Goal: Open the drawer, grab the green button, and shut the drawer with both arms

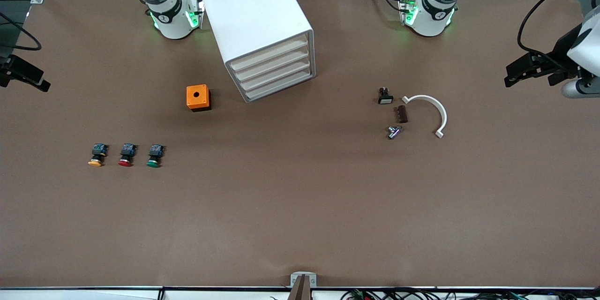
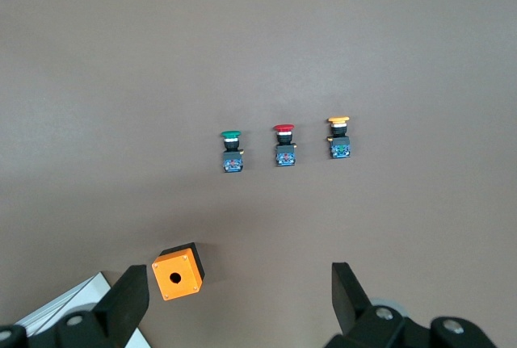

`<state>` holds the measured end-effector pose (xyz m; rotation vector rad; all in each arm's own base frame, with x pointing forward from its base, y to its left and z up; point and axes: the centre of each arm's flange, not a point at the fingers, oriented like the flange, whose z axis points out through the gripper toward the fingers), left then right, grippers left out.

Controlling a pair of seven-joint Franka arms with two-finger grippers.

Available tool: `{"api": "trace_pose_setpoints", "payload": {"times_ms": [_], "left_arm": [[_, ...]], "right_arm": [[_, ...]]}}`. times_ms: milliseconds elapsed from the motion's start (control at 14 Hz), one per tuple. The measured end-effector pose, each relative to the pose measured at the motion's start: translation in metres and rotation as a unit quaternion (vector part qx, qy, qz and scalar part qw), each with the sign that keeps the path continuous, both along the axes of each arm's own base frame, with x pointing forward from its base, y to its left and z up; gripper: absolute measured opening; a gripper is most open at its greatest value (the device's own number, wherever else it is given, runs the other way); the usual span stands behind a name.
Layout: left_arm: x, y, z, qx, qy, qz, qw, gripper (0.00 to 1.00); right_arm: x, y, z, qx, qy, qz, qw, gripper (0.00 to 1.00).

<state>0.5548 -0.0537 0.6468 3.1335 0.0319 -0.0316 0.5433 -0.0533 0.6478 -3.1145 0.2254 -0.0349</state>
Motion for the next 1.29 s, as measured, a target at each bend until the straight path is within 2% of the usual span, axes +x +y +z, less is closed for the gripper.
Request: {"api": "trace_pose_setpoints", "payload": {"times_ms": [214, 571, 1286], "left_arm": [[-0.005, 0.0, -0.009, -0.003, -0.041, 0.001, 0.999, 1.0], [-0.019, -0.002, -0.008, -0.004, -0.06, -0.001, 0.998, 1.0], [-0.015, 0.001, -0.011, -0.004, -0.059, 0.002, 0.998, 1.0]], "right_arm": [[0.001, 0.004, 0.0, 0.0, 0.0, 0.003, 1.0, 1.0], [0.001, 0.006, 0.0, 0.0, -0.001, 0.006, 1.0, 1.0], [0.001, 0.006, 0.004, -0.001, -0.006, 0.006, 1.0, 1.0]]}}
